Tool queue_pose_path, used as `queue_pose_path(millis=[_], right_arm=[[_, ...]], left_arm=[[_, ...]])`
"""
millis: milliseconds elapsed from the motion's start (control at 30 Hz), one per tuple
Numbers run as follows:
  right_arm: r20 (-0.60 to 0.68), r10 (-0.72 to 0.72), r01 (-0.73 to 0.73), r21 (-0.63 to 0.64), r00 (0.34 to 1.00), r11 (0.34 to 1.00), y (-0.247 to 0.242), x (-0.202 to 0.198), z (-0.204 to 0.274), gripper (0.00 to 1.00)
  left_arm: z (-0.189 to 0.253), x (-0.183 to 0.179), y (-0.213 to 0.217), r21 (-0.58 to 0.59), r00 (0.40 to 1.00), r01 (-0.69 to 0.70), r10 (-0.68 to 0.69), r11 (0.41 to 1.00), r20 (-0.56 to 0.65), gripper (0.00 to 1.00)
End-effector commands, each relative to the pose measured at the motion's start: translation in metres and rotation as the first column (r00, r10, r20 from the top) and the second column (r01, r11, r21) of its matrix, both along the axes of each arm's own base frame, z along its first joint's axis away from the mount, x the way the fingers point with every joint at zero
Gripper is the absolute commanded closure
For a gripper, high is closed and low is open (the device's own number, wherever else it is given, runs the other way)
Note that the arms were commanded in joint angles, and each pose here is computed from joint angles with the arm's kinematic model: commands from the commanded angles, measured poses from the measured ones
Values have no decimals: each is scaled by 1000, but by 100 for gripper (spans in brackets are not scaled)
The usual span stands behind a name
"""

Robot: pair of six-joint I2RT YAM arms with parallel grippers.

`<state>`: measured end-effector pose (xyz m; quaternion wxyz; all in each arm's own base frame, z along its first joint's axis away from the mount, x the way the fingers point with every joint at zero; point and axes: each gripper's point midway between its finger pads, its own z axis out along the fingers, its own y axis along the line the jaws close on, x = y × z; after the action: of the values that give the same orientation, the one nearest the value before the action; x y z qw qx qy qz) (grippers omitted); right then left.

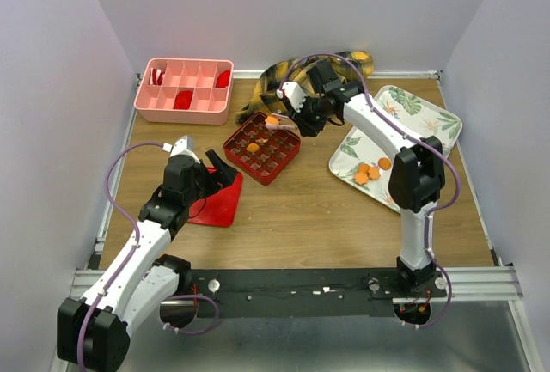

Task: Pack the cookies

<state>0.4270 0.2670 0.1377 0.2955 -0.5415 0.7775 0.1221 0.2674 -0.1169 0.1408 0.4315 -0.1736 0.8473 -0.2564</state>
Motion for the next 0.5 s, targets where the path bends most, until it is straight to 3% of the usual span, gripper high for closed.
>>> queue_pose_path(millis=[0,467], right_arm=[[47,-23,24,-9,999,1000,7,17,-1,72],[53,-25,28,-53,998,998,10,26,-21,61]], left_arm=[[10,9,4,2,999,-29,29,1000,21,1],[10,8,4,3,999,-28,28,1000,20,1]])
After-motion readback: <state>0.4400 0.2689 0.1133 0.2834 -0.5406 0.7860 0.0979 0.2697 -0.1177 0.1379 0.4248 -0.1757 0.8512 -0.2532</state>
